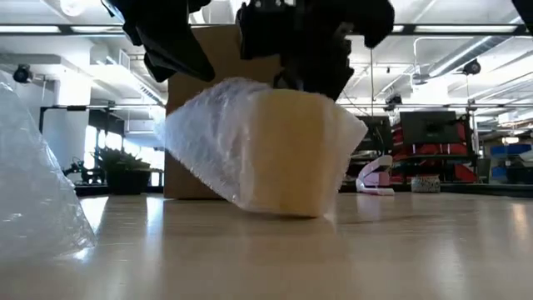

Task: Wrap mug
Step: Wrap the yellow mug with transparent bubble wrap

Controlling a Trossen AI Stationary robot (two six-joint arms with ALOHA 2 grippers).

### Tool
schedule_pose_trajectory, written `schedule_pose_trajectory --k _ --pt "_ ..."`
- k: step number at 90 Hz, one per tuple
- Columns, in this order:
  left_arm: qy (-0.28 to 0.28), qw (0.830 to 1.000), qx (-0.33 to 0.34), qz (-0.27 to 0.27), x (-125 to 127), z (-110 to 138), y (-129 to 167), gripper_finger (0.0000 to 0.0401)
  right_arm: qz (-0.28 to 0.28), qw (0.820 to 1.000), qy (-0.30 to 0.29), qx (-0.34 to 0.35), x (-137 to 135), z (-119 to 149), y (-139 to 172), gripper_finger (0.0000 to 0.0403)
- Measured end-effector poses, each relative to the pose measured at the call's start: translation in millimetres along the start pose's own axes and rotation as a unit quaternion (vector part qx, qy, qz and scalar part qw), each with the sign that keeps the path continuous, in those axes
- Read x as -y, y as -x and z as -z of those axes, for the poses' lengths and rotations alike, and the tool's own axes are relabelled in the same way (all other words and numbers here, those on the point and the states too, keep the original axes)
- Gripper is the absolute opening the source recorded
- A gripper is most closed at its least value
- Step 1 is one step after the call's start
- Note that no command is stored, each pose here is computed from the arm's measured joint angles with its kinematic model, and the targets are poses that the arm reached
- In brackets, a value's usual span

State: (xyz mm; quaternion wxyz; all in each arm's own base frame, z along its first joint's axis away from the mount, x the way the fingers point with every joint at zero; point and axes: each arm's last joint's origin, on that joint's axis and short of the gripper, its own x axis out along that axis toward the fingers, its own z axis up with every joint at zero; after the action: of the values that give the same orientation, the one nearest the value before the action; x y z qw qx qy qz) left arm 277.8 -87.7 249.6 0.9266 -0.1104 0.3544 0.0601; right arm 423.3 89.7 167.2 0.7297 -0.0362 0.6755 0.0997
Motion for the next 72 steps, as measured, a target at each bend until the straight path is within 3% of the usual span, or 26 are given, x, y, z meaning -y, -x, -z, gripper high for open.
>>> schedule_pose_trajectory --k 18,56,72 --pt "0.000 1.000 0.000 0.000 0.0 0.0 0.0 0.0000 0.001 1.000 0.012 0.003 1.3 -5.4 -16.9 0.0002" --pt "-0.003 1.000 -0.008 -0.005 -0.9 1.6 0.0 0.0000 -0.002 0.997 0.032 0.064 0.7 -17.7 -20.2 0.0002" --pt "-0.003 1.000 -0.008 -0.004 -0.9 1.6 0.0 0.0000 -0.003 0.997 0.033 0.072 -1.1 -14.1 0.3 0.0002"
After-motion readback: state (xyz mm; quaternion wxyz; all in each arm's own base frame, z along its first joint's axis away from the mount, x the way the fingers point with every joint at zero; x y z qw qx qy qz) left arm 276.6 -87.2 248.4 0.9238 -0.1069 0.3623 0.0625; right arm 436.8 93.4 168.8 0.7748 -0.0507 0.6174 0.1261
